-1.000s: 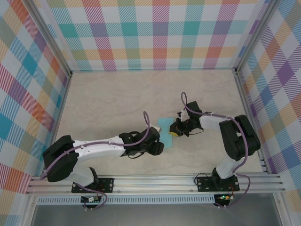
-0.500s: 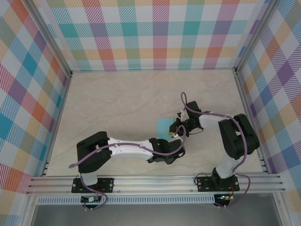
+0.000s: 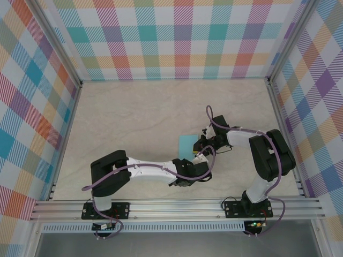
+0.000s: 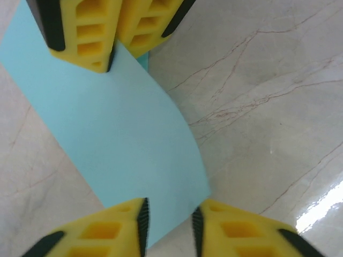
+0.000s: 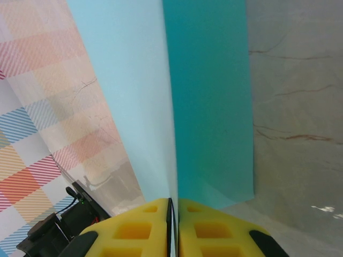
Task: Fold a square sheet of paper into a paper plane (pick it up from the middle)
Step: Third fold the triangle at the center of the table.
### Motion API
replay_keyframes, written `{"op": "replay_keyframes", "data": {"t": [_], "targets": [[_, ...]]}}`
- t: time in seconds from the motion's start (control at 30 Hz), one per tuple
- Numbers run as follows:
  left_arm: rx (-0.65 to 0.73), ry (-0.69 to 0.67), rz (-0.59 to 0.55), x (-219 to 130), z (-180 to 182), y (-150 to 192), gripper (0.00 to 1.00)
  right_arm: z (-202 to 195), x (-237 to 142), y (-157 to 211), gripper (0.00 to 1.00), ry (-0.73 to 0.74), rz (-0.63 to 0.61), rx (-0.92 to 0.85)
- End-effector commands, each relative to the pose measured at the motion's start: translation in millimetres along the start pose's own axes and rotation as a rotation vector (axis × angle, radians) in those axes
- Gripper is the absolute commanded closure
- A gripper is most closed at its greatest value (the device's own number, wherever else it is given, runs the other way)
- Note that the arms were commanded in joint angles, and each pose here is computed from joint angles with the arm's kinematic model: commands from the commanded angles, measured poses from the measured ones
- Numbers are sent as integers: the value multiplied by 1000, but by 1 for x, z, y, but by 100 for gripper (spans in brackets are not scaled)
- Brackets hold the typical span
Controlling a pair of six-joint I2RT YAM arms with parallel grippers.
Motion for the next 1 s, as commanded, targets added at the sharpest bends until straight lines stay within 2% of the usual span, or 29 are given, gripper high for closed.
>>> {"op": "replay_keyframes", "data": {"t": [0.0, 0.07, 0.33, 0.53, 0.7, 0.83, 0.97], "targets": [[-53, -4, -55, -13, 14, -4, 80, 1, -2, 0, 88, 9, 3, -16], [-74, 16, -63, -13, 19, -3, 86, 1, -3, 1, 87, 14, 3, -17], [-125, 116, -84, -13, 29, 3, 100, 0, -7, 4, 83, 25, -7, -27], [-160, 218, -91, -8, 33, 5, 100, 4, -19, 7, 73, 64, -54, -52], [-211, 313, -112, -7, 42, 8, 100, 11, -38, 7, 66, 96, -158, -69], [-254, 374, -149, -6, 51, 7, 100, 28, -42, 3, 71, 41, -162, -112], [-284, 430, -155, -4, 58, 9, 100, 41, -32, -9, 84, -15, -92, -125]]}}
Point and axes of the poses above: each hand's point on the last joint's axis, 136 mm out from that joint toward the fingers, its own x axis out along the fingers, its own z axis along the line the jaws close on, y = z × x, the point moved 9 cm from there along -x, back along the fingers, and after that the axes turned 15 degrees about x, right-handed, at the moved point
